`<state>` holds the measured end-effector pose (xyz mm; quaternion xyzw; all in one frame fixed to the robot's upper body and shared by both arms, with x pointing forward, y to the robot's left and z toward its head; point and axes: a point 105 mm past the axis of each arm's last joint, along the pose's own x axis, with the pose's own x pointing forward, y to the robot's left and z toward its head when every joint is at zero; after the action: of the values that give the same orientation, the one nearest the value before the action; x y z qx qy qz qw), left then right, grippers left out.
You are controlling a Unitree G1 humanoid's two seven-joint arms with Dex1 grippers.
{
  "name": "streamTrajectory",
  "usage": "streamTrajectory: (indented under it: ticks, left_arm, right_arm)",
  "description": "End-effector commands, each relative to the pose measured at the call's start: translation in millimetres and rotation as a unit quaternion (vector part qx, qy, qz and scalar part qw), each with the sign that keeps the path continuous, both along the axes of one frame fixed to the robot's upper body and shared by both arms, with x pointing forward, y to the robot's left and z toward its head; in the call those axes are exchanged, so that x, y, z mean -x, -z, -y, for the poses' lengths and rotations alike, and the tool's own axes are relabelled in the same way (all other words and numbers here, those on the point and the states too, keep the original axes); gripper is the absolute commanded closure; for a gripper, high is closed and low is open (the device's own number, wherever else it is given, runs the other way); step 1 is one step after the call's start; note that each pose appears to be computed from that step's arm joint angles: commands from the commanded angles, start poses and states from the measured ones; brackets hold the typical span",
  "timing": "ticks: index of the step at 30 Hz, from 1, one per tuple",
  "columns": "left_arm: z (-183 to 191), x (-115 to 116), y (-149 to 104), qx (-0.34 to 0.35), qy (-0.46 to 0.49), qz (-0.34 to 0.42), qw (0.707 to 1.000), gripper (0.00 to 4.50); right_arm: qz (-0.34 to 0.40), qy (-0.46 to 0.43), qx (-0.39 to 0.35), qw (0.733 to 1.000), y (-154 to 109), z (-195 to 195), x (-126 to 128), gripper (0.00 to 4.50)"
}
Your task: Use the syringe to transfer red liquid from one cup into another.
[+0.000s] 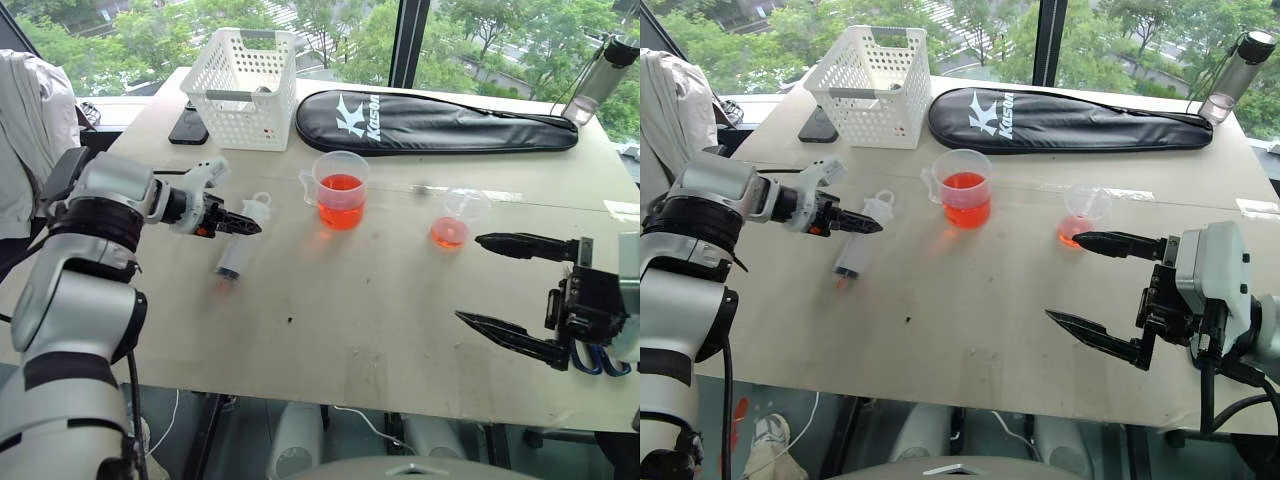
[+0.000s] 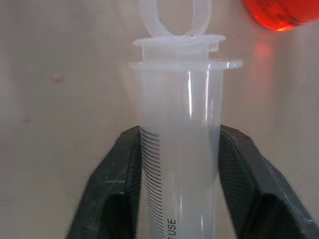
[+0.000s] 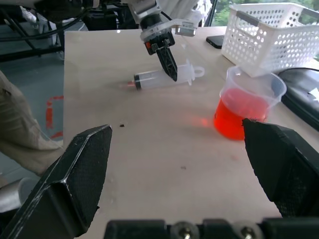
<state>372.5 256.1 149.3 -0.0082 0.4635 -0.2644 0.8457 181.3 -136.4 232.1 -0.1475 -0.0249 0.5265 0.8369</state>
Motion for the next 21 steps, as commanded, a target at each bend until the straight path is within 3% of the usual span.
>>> streamTrajectory:
  ticks: [1, 3, 9, 11, 12, 14, 15, 17, 20, 21]
  left_arm:
    - [-12.9, -2.0, 1.1, -0.036, -0.01, 0.007, 0.999, 0.67]
    - [-9.9, -3.4, -7.3, -0.026, -0.019, 0.021, 0.999, 0.04]
    - [-4.0, 9.0, -48.3, 0.019, -0.034, 0.091, 0.995, 0.04]
    - [4.0, 16.1, -71.1, 0.048, -0.024, 0.153, 0.987, 0.04]
    - [6.1, 19.0, -82.7, 0.049, -0.018, 0.197, 0.979, 0.04]
    - [24.3, 27.6, -108.9, 0.036, 0.05, 0.347, 0.936, 0.04]
    - [36.3, 36.8, -116.1, 0.073, 0.06, 0.381, 0.92, 0.04]
    - [53.0, 52.9, -114.5, 0.086, 0.083, 0.424, 0.898, 0.04]
    - [85.2, 77.3, -101.6, 0.045, 0.156, 0.496, 0.853, 0.04]
    - [89.0, 81.9, -97.4, 0.068, 0.154, 0.495, 0.853, 0.04]
  right_arm:
    - [0.018, -0.001, 0.012, 1.0, -3.1, 0.4, 3.4, 0.0]
    - [0.013, -0.005, 0.014, 1.0, -1.2, 1.2, 2.7, 0.0]
    - [0.003, -0.008, 0.015, 1.0, 2.0, 6.5, -3.8, 0.0]
    - [-0.002, -0.006, 0.012, 1.0, 3.3, 10.0, -6.7, 0.0]
    - [-0.004, -0.002, 0.011, 1.0, 4.2, 12.4, -8.5, 0.0]
    - [-0.011, 0.009, 0.005, 1.0, 6.4, 18.6, -13.1, 0.0]
    - [-0.016, 0.019, -0.001, 1.0, 7.6, 22.6, -16.2, 0.0]
    - [-0.02, 0.04, -0.001, 0.999, 11.1, 30.7, -23.0, 0.0]
    - [-0.023, 0.08, 0.005, 0.997, 17.5, 46.5, -33.3, 0.0]
    - [-0.028, 0.089, 0.01, 0.996, 20.8, 52.0, -33.9, 0.0]
